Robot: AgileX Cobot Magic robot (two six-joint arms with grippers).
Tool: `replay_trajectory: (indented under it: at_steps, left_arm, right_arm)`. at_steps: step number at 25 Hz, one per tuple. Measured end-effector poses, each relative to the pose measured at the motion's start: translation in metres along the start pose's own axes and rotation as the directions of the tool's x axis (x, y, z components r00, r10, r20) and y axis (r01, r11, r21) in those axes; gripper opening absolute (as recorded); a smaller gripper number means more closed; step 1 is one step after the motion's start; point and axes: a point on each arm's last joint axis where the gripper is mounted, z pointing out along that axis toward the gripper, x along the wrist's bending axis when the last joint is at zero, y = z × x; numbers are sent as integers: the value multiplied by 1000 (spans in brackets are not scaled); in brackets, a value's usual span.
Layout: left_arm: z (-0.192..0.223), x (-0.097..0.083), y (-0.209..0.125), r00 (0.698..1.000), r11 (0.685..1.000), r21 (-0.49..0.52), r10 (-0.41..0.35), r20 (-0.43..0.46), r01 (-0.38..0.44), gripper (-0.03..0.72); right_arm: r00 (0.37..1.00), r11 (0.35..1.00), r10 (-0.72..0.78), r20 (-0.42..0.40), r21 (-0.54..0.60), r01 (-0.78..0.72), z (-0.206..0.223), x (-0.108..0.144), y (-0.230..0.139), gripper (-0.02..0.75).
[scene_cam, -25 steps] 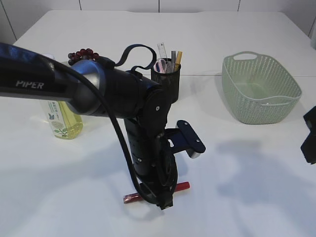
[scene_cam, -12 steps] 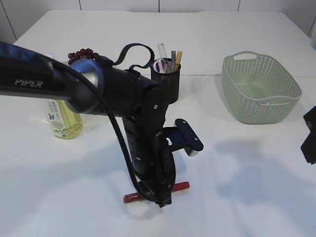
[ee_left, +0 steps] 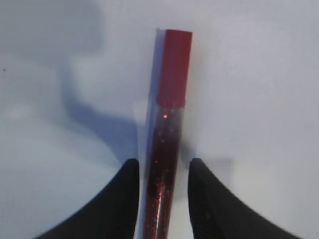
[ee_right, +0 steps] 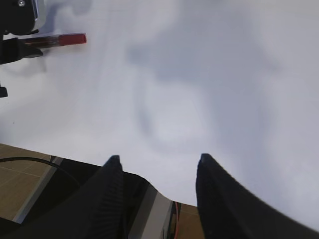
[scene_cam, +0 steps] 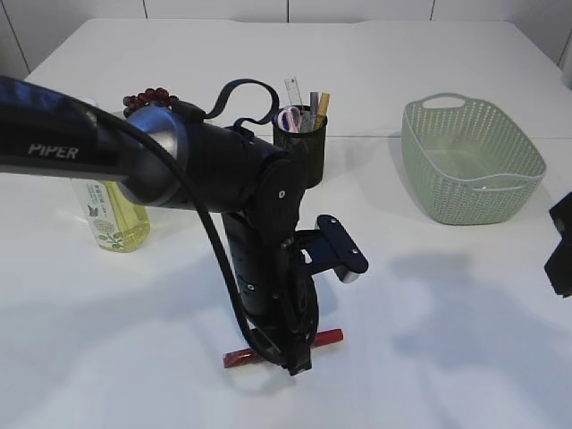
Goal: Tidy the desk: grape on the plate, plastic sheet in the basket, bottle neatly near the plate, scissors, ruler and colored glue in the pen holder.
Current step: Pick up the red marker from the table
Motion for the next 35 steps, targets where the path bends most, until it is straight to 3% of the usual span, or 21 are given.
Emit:
replay_trajectory:
  at_steps: [17, 23, 27, 32, 35]
  left_arm:
    - [7, 0, 2, 1000, 1000, -4, -4, 9, 4, 221]
    - [8, 0, 2, 1000, 1000, -3, 1, 9, -1, 76]
    - [8, 0, 2, 1000, 1000, -3, 1, 13, 0, 65]
    - [7, -3, 0, 998, 999, 11, -32, 54, 32, 64]
    - [-2, 0, 0, 991, 994, -7, -107, 79, 108, 64]
  right_arm:
    - [1000, 1000, -3, 1, 0, 3, 0, 0, 0, 384]
    - [1000, 1000, -4, 2, 0, 4, 0, 0, 0, 384]
    - [1000, 1000, -4, 2, 0, 4, 0, 0, 0, 384]
    - [1000, 1000, -4, 3, -1, 4, 0, 0, 0, 384]
    - [1000, 1000, -4, 3, -1, 4, 0, 0, 0, 384]
